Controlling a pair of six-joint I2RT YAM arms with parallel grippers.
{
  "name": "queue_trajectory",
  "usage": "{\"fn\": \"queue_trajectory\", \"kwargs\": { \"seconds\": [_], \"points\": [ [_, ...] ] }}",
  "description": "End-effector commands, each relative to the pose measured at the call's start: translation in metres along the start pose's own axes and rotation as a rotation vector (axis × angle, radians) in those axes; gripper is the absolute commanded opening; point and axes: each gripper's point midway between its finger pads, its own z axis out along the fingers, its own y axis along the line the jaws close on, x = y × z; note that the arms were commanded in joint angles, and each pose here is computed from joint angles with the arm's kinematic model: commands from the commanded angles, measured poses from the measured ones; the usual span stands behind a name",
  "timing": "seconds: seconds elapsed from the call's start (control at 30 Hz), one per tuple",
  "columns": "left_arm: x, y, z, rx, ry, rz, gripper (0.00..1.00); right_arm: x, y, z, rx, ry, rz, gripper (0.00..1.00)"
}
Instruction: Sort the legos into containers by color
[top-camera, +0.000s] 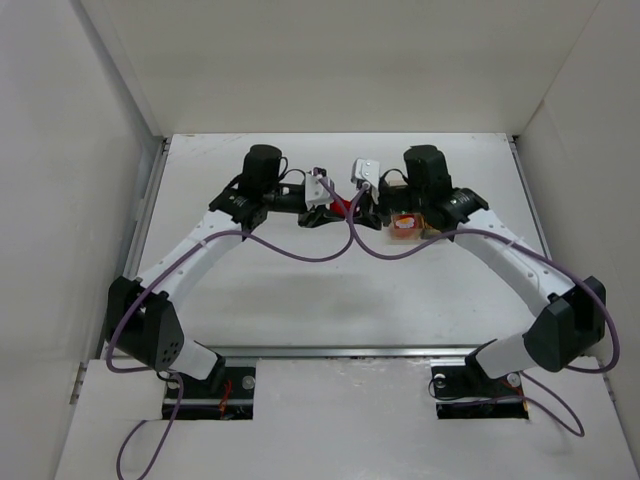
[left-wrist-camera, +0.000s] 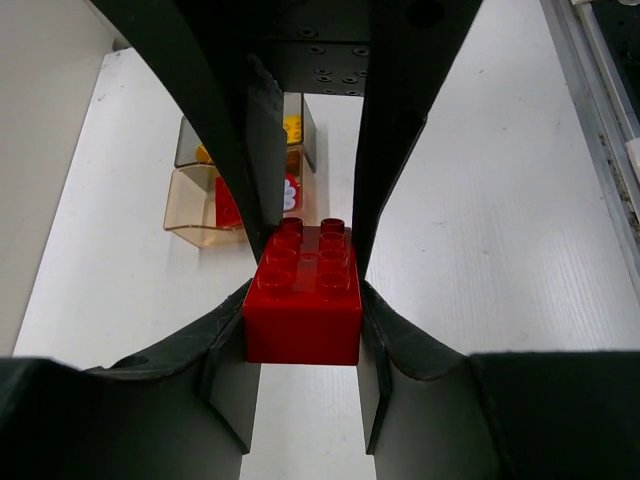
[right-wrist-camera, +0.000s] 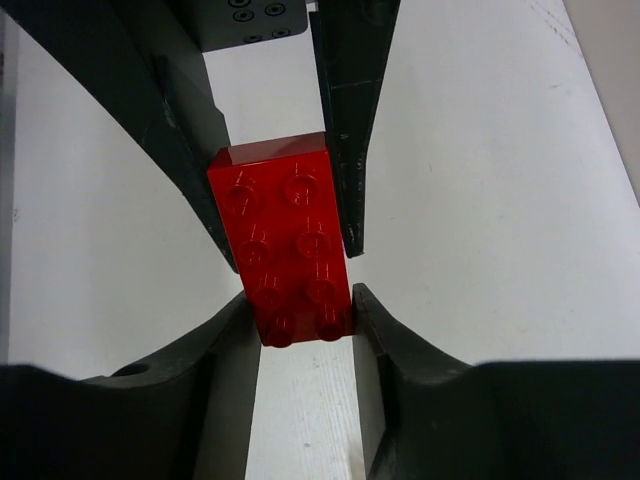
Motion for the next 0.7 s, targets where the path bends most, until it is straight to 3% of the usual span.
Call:
{"fn": "queue_trajectory", "kwargs": {
  "seconds": [0.0, 0.07, 0.2, 0.23, 0.27, 0.3, 0.37, 0.4, 0.57, 0.67],
  "points": [
    [-0.022, -0.005, -0.003, 0.031, -0.043, 0.044, 0.0, -0.026, -0.01, -0.01, 0.058, -0.048, -0.082, 0.37],
    [-0.022, -0.005, -0.003, 0.031, -0.043, 0.044, 0.0, -0.029, -0.008, -0.008, 0.053, -0.056, -0.091, 0.25],
    [-0.021, -0.006, -0.003, 0.034, -0.039, 0.036, 0.04, -0.029, -0.008, -0.008, 0.053, -0.056, -0.091, 0.13],
    [-0.017, -0.004, -0.002, 0.023, -0.032, 0.037, 0.36, -0.026, -0.01, -0.009, 0.064, -0.039, -0.083, 0.13],
    [-0.015, -0.002, -0.003, 0.009, -0.02, 0.025, 0.36, -0.024, -0.012, -0.009, 0.078, -0.031, -0.074, 0.13],
    [-0.013, -0.001, -0.002, -0.002, -0.017, 0.019, 0.71, -0.022, -0.014, -0.01, 0.095, -0.021, -0.061, 0.12],
    [-0.011, 0.005, -0.004, -0.044, -0.001, 0.015, 0.94, -0.016, -0.021, -0.008, 0.132, 0.001, -0.011, 0.11],
    [-0.009, 0.006, -0.005, -0.056, 0.008, 0.002, 1.0, -0.008, -0.029, -0.009, 0.168, 0.027, 0.021, 0.09],
    [0.002, 0.032, -0.011, -0.235, 0.052, -0.038, 1.0, 0.021, -0.063, -0.024, 0.346, 0.056, 0.303, 0.06],
    [0.018, 0.057, -0.024, -0.431, 0.099, -0.106, 1.0, 0.059, -0.097, -0.049, 0.57, 0.108, 0.473, 0.06]
  ]
}}
